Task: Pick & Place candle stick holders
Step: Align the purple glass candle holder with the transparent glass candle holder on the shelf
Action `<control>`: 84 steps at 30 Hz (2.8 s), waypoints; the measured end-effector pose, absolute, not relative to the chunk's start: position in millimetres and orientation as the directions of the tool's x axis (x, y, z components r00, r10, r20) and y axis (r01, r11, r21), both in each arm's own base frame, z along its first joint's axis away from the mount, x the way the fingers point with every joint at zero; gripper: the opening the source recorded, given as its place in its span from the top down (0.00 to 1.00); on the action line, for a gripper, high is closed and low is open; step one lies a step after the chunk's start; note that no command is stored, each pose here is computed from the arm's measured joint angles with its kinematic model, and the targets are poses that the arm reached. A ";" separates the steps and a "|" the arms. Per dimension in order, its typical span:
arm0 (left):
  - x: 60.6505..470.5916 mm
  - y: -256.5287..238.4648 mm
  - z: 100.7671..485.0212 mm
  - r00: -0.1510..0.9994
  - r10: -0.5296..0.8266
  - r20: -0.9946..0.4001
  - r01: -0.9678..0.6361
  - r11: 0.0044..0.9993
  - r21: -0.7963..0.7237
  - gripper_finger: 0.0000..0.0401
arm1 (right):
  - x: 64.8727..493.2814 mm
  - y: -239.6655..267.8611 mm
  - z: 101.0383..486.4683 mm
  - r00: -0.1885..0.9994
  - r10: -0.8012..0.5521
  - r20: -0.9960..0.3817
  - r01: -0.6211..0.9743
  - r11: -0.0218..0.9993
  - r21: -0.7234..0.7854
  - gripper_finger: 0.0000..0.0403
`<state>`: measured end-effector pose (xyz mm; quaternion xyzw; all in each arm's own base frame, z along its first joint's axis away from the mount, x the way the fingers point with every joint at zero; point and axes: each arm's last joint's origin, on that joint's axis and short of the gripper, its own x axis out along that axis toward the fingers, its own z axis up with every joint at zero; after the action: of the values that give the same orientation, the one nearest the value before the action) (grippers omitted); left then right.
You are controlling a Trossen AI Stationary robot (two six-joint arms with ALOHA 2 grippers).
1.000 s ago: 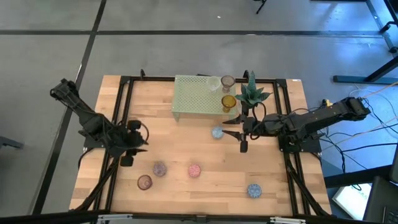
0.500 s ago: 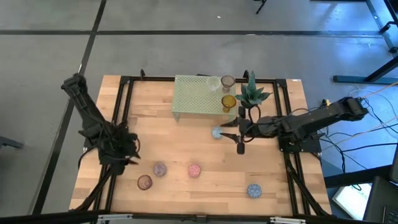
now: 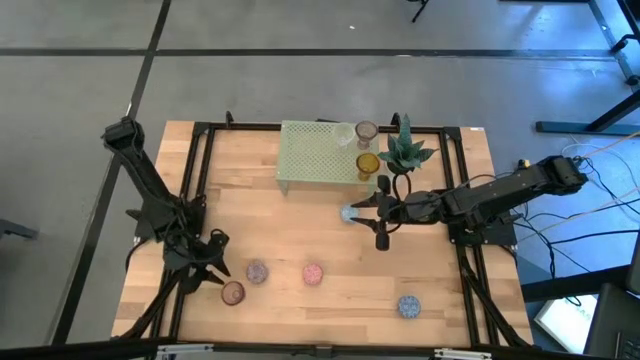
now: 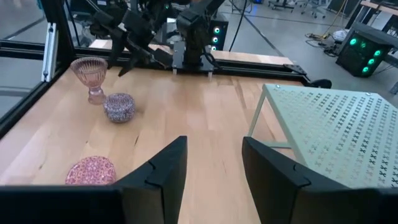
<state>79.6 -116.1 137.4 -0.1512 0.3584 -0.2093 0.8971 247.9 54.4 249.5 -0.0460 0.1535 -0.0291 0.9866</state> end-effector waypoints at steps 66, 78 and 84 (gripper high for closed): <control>99.5 -137.9 114.2 0.722 -0.443 -0.531 0.238 0.880 -0.410 0.68 | 248.5 54.9 251.8 0.958 -0.069 -0.278 0.042 0.994 -0.100 0.60; 104.1 -134.2 114.1 0.742 -0.411 -0.530 0.111 0.854 -0.508 0.66 | 248.6 54.9 252.0 0.959 -0.069 -0.276 0.043 0.994 -0.099 0.60; 103.2 -135.0 113.4 0.738 -0.413 -0.533 0.102 0.849 -0.518 0.54 | 248.6 54.9 252.0 0.959 -0.069 -0.276 0.043 0.994 -0.097 0.60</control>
<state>103.2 -135.0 113.4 -0.2343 0.3326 -0.1426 0.9023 248.6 54.9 252.0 -0.0451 0.1410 -0.0283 0.9886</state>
